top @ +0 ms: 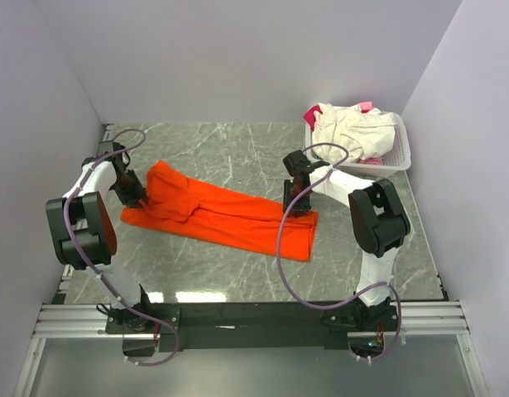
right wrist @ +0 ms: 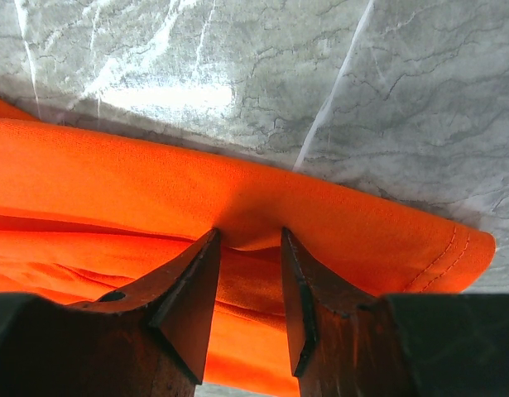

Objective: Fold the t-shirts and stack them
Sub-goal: Fold the tshirt

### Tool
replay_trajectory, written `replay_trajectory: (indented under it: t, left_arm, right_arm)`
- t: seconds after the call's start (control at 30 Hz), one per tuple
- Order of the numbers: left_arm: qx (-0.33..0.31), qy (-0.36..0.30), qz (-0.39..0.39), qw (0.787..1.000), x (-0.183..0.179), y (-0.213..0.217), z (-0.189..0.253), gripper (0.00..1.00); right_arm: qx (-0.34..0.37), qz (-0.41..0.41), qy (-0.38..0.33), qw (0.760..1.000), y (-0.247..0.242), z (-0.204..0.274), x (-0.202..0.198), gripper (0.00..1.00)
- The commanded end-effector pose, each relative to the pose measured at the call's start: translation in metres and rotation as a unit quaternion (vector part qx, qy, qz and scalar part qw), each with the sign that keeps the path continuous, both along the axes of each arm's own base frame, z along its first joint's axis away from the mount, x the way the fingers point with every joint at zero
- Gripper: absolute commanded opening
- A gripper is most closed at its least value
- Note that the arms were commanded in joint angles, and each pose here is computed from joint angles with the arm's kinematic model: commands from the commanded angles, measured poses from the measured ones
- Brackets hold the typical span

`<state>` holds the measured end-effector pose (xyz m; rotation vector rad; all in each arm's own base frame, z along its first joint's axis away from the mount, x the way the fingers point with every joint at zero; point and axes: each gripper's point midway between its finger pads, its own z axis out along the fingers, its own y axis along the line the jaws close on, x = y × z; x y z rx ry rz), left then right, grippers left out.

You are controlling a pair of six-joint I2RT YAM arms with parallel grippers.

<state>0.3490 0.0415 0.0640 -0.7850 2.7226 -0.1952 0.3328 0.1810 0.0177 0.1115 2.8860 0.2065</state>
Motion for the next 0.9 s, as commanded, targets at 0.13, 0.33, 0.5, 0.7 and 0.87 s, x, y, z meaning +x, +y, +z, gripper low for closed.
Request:
replay_trajectory:
  t: [0.13, 0.33, 0.5, 0.7, 0.87]
  left_arm:
    - [0.023, 0.001, -0.001, 1.000, 0.003, 0.009, -0.002, 0.31]
    - [0.026, 0.001, 0.000, 1.000, 0.010, 0.012, -0.006, 0.31]
    - [0.020, 0.001, -0.003, 1.000, 0.012, 0.009, -0.010, 0.31]
    - [0.018, 0.004, -0.009, 1.000, 0.010, 0.005, -0.013, 0.20]
    - [0.021, -0.001, -0.010, 1.000, 0.011, 0.006, -0.006, 0.02]
  right_arm:
    - [-0.012, -0.005, 0.008, 1.000, -0.008, -0.008, 0.001, 0.43]
    - [-0.011, -0.006, 0.009, 1.000, -0.007, -0.008, 0.002, 0.43]
    - [-0.011, -0.008, 0.008, 1.000, -0.008, -0.007, 0.002, 0.42]
    - [-0.011, -0.010, 0.009, 1.000, -0.007, -0.008, 0.001, 0.42]
    - [-0.009, -0.011, 0.010, 1.000, -0.006, -0.008, 0.002, 0.43]
